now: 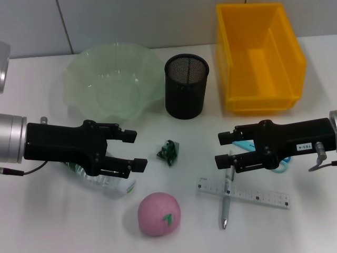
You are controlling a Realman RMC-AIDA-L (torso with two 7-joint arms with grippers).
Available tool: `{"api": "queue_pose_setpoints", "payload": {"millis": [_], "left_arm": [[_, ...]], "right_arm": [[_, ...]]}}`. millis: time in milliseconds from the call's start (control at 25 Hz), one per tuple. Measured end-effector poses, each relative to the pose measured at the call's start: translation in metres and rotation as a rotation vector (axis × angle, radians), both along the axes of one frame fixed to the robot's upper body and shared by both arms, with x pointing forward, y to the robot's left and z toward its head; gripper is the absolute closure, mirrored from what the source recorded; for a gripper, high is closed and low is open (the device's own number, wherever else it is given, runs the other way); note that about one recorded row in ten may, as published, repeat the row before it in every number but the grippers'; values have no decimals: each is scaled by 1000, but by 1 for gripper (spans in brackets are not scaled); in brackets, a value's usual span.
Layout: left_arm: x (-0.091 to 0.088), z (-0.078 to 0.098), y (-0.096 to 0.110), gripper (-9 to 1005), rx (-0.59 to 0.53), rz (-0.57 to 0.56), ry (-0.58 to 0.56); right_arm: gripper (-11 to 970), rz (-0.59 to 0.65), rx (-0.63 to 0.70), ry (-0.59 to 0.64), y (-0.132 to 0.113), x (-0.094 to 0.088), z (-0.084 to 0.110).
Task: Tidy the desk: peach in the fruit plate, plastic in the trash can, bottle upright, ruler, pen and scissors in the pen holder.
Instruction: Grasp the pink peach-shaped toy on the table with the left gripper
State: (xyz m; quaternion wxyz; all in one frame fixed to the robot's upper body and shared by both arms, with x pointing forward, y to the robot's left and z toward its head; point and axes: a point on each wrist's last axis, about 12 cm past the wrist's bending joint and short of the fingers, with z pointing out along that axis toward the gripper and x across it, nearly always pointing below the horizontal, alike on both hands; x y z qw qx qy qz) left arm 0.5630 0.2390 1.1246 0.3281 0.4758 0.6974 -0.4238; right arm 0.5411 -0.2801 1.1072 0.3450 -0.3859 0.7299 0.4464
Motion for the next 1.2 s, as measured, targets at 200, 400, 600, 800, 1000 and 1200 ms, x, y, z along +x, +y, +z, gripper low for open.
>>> {"api": "queue_pose_setpoints", "payload": {"millis": [200,400,600,800,1000,1200], "left_arm": [[1,2,-1,195,2,-9,-6],[1,2,-1,197,4,-10,-10],[2,2,-1,198,7,-13,-10],[1,2,-1,200,11,-16,-4],[1,3,-2,201,14,-31,1],[0,12,-7,203,18,-95,-9]], "right_arm": [[207,-10,-2,2,-2,0,0],[206,-16,-9,2,-1,1,-2],[206,-18,-10,-2,2,3,-2],[207,-21,-9,-9,5,4,-3],[207,-29,-11,-13,6,4,-4],[206,-32,-11,-9,7,6,-3]]}}
